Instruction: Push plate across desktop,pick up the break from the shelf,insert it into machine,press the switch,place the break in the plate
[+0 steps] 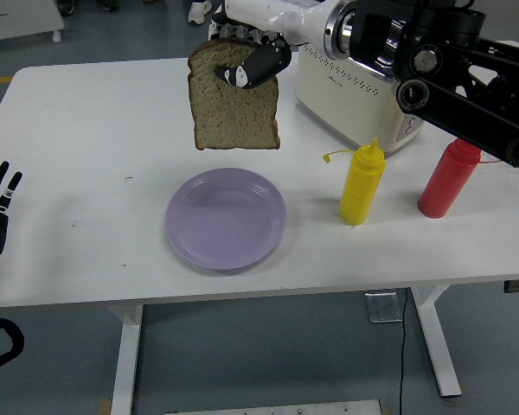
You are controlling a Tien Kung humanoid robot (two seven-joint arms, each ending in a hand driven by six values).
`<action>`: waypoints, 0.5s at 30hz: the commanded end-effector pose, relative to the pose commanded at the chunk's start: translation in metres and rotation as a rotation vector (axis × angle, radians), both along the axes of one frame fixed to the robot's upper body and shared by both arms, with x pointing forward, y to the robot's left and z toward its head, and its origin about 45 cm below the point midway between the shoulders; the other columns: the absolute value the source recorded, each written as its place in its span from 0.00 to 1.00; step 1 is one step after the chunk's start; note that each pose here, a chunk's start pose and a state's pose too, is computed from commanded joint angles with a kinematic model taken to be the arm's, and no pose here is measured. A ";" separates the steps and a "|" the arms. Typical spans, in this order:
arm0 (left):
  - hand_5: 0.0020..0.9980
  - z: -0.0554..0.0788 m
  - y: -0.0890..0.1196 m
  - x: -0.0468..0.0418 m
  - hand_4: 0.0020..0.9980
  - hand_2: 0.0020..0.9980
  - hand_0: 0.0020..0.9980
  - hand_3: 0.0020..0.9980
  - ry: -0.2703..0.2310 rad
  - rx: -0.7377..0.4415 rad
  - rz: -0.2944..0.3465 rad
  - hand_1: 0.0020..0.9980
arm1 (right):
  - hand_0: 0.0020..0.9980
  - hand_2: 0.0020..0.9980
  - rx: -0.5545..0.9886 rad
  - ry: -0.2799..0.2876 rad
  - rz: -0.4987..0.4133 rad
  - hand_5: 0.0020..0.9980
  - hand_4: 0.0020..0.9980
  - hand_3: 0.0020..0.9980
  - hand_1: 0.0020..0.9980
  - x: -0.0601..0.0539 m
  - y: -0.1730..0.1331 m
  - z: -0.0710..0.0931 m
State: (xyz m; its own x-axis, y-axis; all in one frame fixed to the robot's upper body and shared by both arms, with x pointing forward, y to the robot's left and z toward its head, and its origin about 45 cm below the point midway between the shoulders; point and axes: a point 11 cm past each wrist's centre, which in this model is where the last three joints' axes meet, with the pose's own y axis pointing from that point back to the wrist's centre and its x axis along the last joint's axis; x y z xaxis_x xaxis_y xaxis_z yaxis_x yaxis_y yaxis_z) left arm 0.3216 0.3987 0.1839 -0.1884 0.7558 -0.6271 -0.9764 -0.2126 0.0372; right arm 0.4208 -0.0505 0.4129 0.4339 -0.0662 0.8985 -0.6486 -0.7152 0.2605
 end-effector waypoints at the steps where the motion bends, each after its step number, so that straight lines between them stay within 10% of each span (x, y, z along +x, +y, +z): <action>1: 1.00 0.000 0.000 0.0001 0.64 0.92 0.81 0.85 0.000 0.000 0.000 0.86 | 0.18 0.38 -0.007 0.025 0.012 0.17 0.41 0.49 0.29 -0.002 0.004 -0.008; 15: 1.00 0.001 -0.002 0.0014 0.64 0.92 0.82 0.85 -0.003 -0.002 -0.003 0.86 | 0.20 0.38 -0.005 0.200 0.039 0.17 0.40 0.49 0.29 -0.007 0.030 -0.073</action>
State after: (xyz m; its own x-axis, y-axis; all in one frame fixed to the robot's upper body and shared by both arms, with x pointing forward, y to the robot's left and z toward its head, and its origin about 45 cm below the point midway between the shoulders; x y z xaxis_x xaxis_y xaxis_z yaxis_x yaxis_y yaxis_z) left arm 0.3231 0.3970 0.1845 -0.1847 0.7548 -0.6294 -0.9771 -0.2098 0.0351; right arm 0.4140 -0.0205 0.3402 0.6057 -0.0420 0.7946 -0.5556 -0.7372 0.3846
